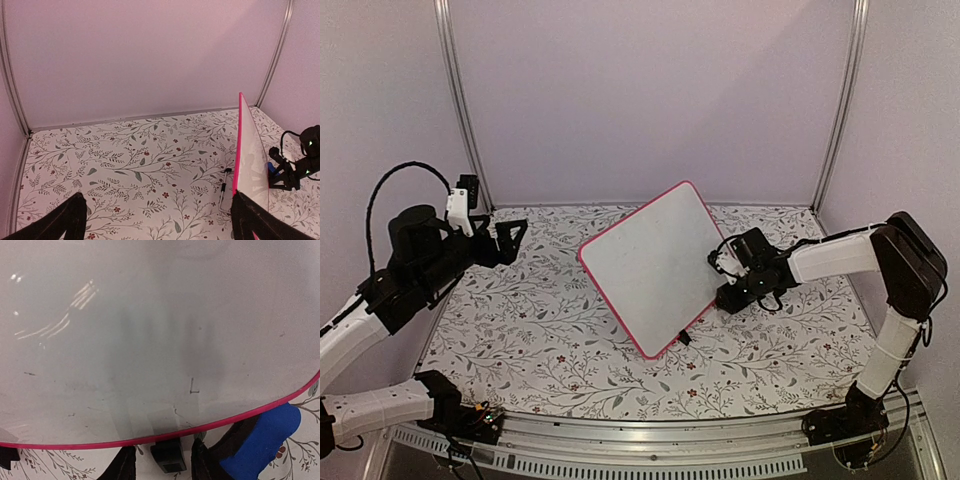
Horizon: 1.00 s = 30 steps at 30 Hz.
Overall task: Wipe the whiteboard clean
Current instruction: Move the whiteboard to the center of the board.
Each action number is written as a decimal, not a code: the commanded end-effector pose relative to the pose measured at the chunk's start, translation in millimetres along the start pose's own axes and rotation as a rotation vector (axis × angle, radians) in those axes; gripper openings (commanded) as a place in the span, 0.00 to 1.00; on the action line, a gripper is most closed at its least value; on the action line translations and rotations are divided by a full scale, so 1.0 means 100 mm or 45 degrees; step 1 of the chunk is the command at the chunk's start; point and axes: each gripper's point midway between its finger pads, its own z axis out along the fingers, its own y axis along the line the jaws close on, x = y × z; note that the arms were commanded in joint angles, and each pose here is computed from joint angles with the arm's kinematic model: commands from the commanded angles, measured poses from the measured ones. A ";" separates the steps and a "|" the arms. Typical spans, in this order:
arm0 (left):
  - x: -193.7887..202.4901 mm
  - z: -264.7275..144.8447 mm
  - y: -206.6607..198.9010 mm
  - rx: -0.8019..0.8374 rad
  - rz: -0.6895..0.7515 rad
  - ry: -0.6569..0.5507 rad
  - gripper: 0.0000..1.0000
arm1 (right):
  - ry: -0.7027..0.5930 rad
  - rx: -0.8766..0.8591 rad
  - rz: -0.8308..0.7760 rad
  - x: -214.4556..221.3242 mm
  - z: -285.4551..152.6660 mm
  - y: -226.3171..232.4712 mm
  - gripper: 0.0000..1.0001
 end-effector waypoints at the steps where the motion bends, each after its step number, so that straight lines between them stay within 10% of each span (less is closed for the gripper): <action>1: 0.00 0.01 -0.01 -0.002 0.002 0.004 1.00 | -0.033 0.018 -0.004 -0.04 0.07 -0.03 0.33; 11: -0.01 0.00 0.00 -0.010 0.003 -0.001 1.00 | -0.094 0.055 0.007 -0.13 0.08 0.14 0.00; 30: -0.06 -0.04 0.04 -0.030 -0.004 -0.025 1.00 | -0.167 0.265 0.234 -0.67 0.08 0.17 0.00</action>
